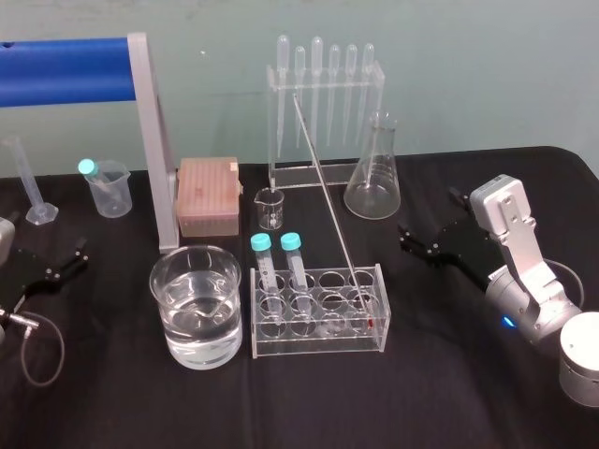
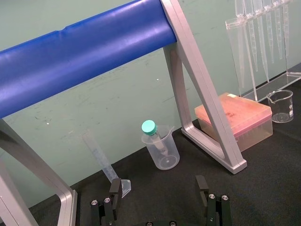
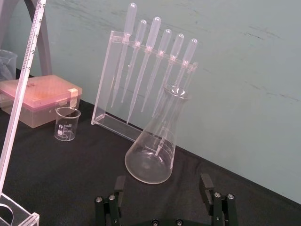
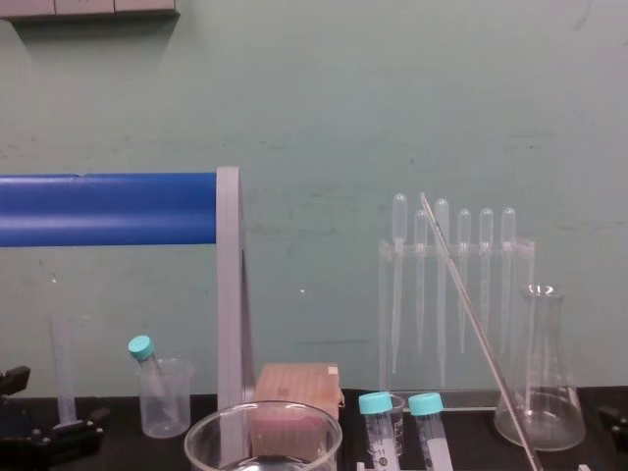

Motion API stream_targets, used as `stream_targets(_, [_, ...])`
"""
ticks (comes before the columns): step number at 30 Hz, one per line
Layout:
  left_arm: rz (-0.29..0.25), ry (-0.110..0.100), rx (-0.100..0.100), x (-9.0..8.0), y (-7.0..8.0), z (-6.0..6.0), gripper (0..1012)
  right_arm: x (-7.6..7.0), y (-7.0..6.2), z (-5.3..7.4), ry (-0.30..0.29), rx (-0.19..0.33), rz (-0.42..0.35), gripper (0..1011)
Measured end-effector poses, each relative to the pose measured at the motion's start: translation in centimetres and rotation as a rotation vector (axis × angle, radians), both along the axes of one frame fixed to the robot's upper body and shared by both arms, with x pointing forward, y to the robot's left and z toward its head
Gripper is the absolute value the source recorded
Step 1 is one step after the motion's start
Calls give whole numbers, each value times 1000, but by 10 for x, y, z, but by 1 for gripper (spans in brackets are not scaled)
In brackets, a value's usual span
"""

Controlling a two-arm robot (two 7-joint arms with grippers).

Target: Hold the thermometer with one hand and immerse one end into the beaker, then reinsert it into the test tube rack.

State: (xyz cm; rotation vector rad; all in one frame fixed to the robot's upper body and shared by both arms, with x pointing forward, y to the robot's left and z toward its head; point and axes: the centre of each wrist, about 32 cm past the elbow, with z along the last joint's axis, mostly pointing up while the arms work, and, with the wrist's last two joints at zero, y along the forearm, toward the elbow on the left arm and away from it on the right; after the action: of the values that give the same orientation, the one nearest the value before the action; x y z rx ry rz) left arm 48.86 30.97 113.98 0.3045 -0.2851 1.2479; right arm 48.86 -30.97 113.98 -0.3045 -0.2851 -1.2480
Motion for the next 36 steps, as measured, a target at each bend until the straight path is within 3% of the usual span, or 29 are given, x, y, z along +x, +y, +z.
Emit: stream_targets(36, [0,0,0,0,0,0,1008,0,0,0,0,0,0,1004])
